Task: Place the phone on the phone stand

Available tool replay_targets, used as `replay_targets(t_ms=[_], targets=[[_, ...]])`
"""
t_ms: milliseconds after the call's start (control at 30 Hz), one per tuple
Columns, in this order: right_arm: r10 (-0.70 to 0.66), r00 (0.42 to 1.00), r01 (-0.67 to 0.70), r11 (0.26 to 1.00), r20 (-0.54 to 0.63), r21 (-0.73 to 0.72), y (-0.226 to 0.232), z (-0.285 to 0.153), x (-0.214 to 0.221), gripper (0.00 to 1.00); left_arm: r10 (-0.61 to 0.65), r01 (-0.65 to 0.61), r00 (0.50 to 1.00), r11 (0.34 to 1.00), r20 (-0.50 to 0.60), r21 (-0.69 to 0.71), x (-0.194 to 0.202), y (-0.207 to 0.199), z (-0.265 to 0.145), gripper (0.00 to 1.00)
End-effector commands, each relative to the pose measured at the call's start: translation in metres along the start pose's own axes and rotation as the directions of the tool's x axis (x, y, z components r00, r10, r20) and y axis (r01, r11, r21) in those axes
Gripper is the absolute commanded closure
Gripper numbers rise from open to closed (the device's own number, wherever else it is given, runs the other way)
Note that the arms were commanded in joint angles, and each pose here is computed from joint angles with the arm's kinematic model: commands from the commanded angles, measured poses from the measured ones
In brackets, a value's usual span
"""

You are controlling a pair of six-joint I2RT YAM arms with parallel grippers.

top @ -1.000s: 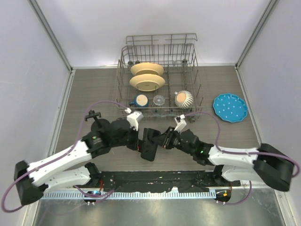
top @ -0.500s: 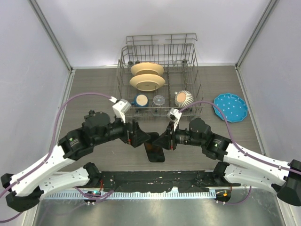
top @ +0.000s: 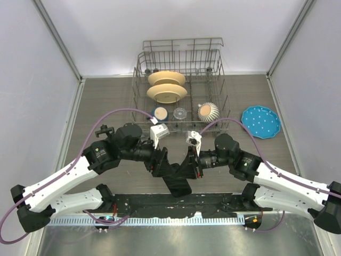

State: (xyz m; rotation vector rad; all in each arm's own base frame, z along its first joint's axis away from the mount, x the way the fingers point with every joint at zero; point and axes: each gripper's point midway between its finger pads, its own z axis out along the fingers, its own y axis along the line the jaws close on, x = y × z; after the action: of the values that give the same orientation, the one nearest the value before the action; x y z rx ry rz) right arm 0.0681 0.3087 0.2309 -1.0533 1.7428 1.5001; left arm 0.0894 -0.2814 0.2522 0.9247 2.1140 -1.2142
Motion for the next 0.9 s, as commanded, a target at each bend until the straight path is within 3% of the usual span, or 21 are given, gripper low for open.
replay_targets(t_ms=[0, 200, 300, 333, 400, 467, 500, 567, 600, 733, 867], targets=[[-0.119, 0.988, 0.129, 0.986, 0.095, -0.109, 0.032, -0.009, -0.033, 0.99, 0.073, -0.062, 0.996, 0.977, -0.046, 0.204, 0.005, -0.035, -0.009, 0.27], [-0.137, 0.984, 0.152, 0.981, 0.117, -0.125, 0.038, -0.011, -0.038, 0.99, 0.073, -0.041, 0.989, 0.971, -0.130, 0.235, 0.018, -0.035, -0.003, 0.51], [-0.140, 0.982, 0.156, 0.979, 0.127, -0.128, 0.039, -0.010, -0.041, 0.99, 0.093, -0.062, 0.988, 0.970, -0.126, 0.236, 0.016, -0.035, -0.004, 0.70], [-0.136, 0.983, 0.152, 0.980, 0.126, -0.126, 0.037, -0.009, -0.042, 0.99, 0.104, -0.076, 0.988, 0.971, -0.115, 0.227, 0.014, -0.033, -0.004, 0.89], [-0.128, 0.983, 0.143, 0.983, 0.129, -0.113, 0.035, -0.007, -0.044, 0.99, 0.116, -0.098, 0.989, 0.979, -0.093, 0.180, 0.010, -0.027, -0.005, 1.00], [-0.115, 0.983, 0.122, 0.991, 0.145, -0.045, 0.023, -0.006, -0.047, 0.87, 0.115, -0.112, 0.993, 0.991, -0.034, 0.067, -0.001, -0.012, -0.008, 1.00], [-0.102, 0.984, 0.104, 0.995, 0.149, -0.007, 0.016, -0.006, -0.047, 0.68, 0.111, -0.111, 0.994, 0.993, -0.006, 0.027, -0.006, -0.007, -0.010, 1.00], [-0.074, 0.981, 0.057, 0.994, 0.181, 0.097, -0.004, -0.007, -0.047, 0.47, 0.108, -0.102, 0.990, 0.993, 0.095, -0.062, -0.020, 0.002, -0.020, 1.00], [-0.060, 0.978, 0.033, 0.990, 0.201, 0.136, -0.011, -0.008, -0.047, 0.32, 0.112, -0.101, 0.984, 0.991, 0.139, -0.087, -0.026, 0.003, -0.025, 1.00], [0.046, 0.934, -0.120, 0.975, 0.354, 0.189, -0.028, -0.017, -0.050, 0.18, 0.100, -0.026, 0.916, 0.981, 0.389, -0.192, -0.059, 0.014, -0.053, 1.00], [0.132, 0.859, -0.218, 0.969, 0.494, 0.120, -0.035, -0.023, -0.043, 0.12, 0.053, 0.081, 0.785, 0.979, 0.617, -0.187, -0.082, 0.015, -0.087, 1.00]])
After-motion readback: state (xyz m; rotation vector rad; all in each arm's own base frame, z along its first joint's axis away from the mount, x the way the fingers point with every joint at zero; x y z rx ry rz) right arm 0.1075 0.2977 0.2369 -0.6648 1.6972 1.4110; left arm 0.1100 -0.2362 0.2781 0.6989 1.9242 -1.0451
